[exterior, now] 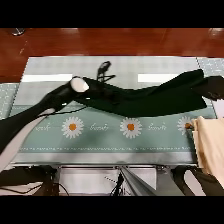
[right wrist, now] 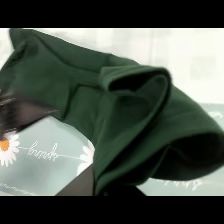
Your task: Fold the shirts.
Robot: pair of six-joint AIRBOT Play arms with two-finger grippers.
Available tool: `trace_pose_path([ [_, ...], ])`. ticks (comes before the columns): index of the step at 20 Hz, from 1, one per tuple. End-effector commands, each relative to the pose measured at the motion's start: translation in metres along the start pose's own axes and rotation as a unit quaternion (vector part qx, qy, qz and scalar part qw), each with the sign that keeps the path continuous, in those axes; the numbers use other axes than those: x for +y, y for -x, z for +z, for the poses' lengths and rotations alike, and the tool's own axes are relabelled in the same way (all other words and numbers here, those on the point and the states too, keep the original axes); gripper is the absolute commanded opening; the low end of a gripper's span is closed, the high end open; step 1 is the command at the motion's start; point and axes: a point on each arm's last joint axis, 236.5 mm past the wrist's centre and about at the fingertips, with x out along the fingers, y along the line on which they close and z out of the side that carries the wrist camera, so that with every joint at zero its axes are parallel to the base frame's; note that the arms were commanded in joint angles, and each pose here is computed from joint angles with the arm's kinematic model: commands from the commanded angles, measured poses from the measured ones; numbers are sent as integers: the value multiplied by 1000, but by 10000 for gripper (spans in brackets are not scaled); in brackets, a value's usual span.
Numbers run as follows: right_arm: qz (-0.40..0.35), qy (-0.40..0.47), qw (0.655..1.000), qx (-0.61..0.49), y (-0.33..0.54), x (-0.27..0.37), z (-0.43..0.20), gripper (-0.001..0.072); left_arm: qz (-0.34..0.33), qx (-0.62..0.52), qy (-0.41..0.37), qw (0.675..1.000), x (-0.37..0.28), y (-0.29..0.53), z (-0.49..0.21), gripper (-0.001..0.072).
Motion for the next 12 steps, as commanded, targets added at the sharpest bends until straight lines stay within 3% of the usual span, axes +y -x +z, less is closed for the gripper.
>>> trace_pose_path([
  [1, -9, -5, 1000, -19, 15, 8, -16, 24, -33, 51, 12, 998, -44, -78, -9, 28],
  [7, -11, -5, 999, -43, 15, 7, -5, 25, -122, 149, 42, 980, -134, -135, -85, 29],
  [9, -10, -9, 999, -33, 12, 5, -6, 25, -126, 157, 34, 979, -136, -132, -88, 29],
  [12, -3, -8, 1000, -18, 5, 7, -9, 25, -130, 151, 58, 978, -99, -99, -38, 29],
])
